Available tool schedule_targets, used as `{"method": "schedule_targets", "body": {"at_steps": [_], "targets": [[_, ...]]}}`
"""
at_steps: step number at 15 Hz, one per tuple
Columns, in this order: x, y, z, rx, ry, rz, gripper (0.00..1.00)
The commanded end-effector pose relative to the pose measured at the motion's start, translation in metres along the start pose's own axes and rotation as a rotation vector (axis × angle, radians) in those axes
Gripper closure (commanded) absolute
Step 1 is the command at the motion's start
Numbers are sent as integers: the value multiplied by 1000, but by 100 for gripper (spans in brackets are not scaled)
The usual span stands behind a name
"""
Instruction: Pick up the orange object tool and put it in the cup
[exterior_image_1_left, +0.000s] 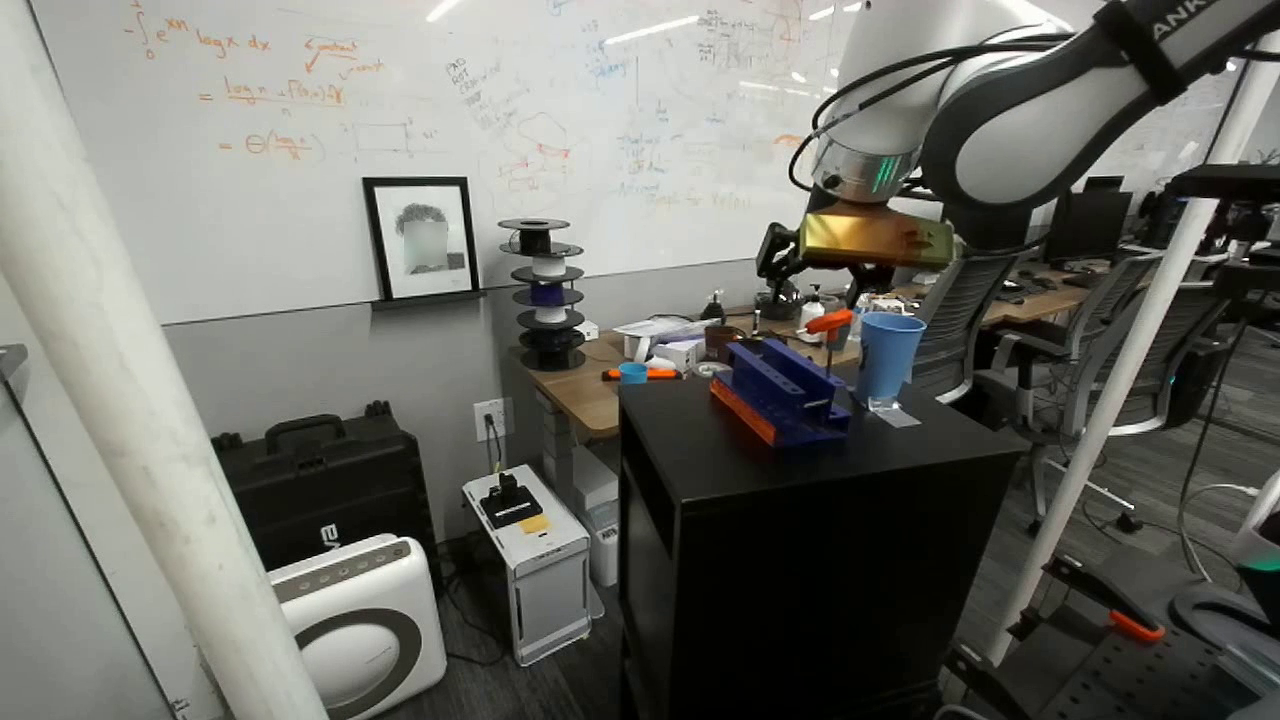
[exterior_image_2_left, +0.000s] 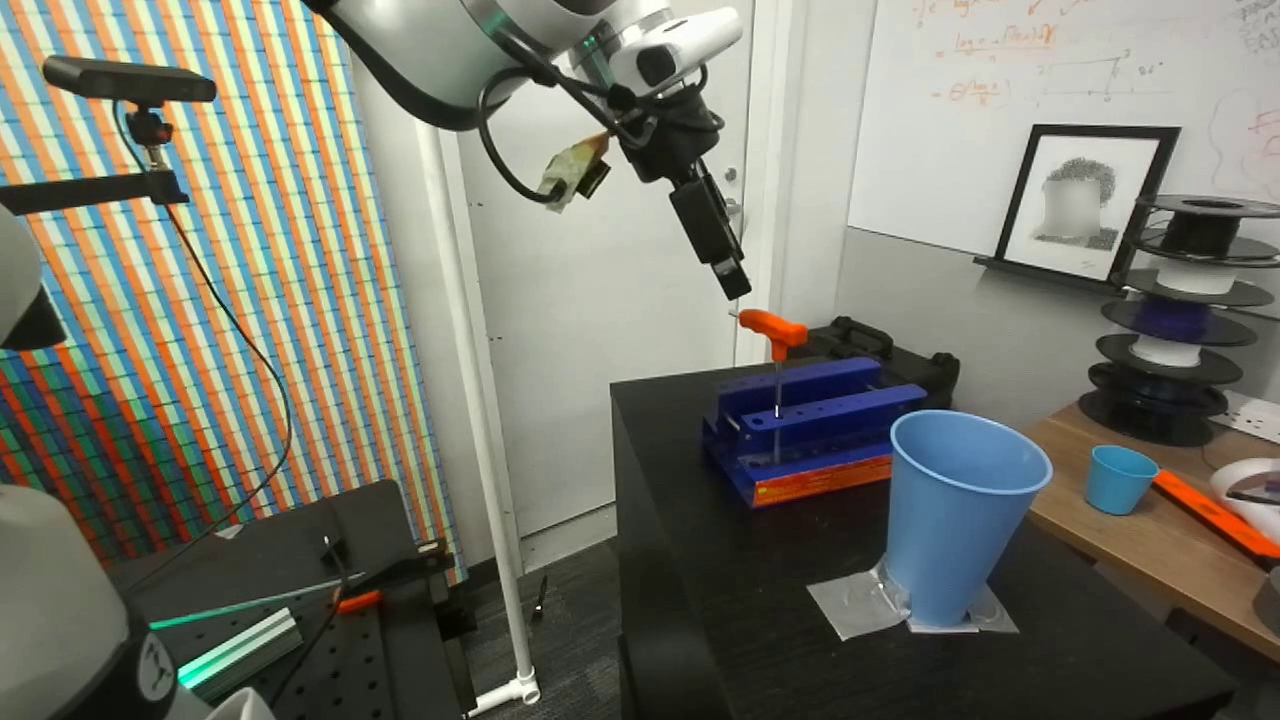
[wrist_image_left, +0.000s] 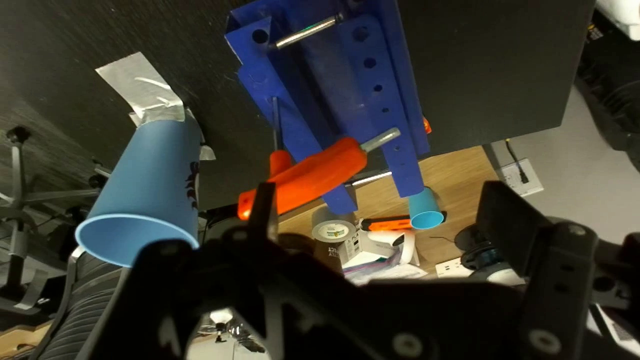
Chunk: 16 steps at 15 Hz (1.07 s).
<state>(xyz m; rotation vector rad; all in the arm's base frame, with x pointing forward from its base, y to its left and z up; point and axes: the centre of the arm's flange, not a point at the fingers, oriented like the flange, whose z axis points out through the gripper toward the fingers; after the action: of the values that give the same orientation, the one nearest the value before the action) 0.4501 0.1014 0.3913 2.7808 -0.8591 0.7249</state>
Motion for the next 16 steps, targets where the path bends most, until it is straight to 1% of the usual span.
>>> {"method": "schedule_targets", "body": {"at_steps": [1, 4, 8, 9, 10, 11, 12, 14, 16], "targets": [[-3, 20, 6, -28, 26, 46, 0], [-2, 32, 18, -54, 27, 63, 0], [3, 42, 28, -77, 52, 63, 0], [5, 42, 29, -79, 57, 56, 9], [6, 43, 29, -82, 63, 52, 26], [7, 44, 30, -83, 68, 50, 32], [8, 45, 31, -87, 72, 43, 42], [10, 46, 34, -89, 73, 41, 58], [10, 47, 36, -95, 74, 31, 72]]}}
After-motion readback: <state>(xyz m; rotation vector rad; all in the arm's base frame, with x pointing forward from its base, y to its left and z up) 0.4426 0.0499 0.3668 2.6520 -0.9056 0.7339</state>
